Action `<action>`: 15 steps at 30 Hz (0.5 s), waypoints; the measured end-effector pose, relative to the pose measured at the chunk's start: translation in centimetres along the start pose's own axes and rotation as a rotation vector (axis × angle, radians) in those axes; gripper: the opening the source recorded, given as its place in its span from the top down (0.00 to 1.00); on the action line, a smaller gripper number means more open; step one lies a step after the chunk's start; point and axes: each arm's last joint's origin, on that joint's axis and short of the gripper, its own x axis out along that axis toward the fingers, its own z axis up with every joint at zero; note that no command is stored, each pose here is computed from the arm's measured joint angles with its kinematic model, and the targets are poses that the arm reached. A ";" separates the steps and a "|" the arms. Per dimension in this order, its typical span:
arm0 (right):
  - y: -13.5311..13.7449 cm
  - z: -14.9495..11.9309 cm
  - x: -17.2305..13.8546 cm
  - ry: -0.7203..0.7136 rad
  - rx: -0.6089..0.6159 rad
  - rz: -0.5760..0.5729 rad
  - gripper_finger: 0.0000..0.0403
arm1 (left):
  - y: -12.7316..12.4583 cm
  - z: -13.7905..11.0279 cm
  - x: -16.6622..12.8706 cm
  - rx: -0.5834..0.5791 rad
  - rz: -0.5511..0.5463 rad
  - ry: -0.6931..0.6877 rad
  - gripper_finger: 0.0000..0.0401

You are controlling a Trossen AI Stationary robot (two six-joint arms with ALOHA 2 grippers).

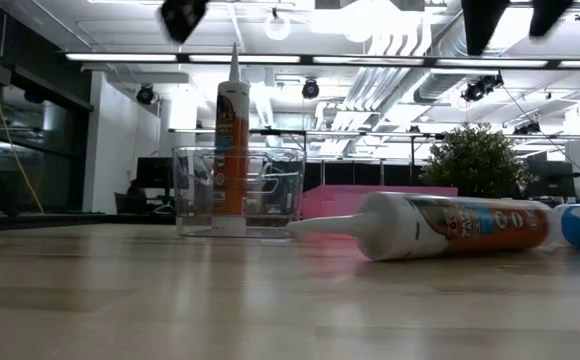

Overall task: Pick & place silicon tubes, Sealant and Lysol wipes
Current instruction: Put the orange sealant into the transparent bin

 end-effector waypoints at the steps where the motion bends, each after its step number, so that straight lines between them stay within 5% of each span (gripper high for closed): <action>1: -0.3 -0.3 0.6 0.007 -0.012 0.008 0.18 | -0.2 -0.7 -0.3 -0.006 0.008 0.006 1.00; 15: -4.5 -3.0 10.2 0.021 -0.118 0.176 0.18 | -2.3 -4.3 -2.5 -0.130 0.132 -0.053 1.00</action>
